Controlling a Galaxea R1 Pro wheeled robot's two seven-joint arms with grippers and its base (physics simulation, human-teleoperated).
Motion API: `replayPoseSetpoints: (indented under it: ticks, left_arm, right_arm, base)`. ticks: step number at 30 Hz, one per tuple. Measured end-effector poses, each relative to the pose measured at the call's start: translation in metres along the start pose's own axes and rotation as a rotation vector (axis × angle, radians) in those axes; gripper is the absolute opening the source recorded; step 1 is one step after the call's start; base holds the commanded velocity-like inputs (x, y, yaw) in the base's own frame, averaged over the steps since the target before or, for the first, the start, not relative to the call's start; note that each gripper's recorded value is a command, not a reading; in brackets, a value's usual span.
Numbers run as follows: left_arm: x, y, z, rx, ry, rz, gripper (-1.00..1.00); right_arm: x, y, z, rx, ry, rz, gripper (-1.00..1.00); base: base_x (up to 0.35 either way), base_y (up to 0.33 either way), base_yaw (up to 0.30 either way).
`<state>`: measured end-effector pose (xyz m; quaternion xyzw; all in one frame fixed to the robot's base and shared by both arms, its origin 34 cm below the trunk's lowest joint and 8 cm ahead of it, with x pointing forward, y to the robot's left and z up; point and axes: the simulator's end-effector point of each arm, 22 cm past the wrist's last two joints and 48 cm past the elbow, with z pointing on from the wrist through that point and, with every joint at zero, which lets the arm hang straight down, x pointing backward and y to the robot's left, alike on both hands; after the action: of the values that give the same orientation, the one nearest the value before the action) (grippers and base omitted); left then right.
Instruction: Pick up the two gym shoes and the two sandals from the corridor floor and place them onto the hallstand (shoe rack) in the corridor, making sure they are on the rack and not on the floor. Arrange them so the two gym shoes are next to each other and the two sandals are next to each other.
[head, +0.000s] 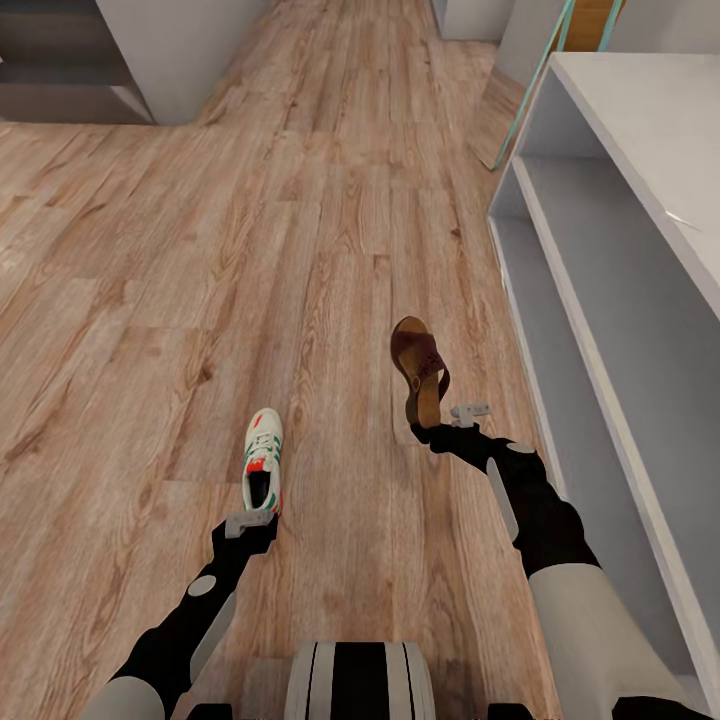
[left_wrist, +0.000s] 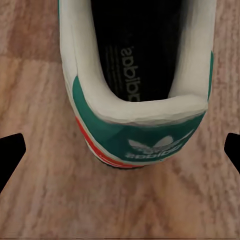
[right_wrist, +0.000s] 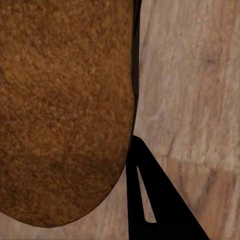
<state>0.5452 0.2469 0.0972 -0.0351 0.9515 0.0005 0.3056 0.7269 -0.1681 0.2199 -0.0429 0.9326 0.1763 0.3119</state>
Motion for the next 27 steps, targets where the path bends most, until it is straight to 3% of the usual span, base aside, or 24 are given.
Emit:
replayPoseSetpoints:
  ticks: [6, 27]
  left_arm:
    - [0.016, 0.001, 0.004, -0.002, 0.027, 0.001, 1.00]
    - [0.023, 0.002, 0.006, -0.003, 0.039, 0.000, 1.00]
  right_arm:
    - [0.016, -0.004, 0.009, 0.001, 0.024, 0.009, -1.00]
    - [0.024, -0.005, 0.013, 0.000, 0.036, 0.015, -1.00]
  base:
    - [0.000, 0.000, 0.000]
    - [0.045, 0.000, 0.000]
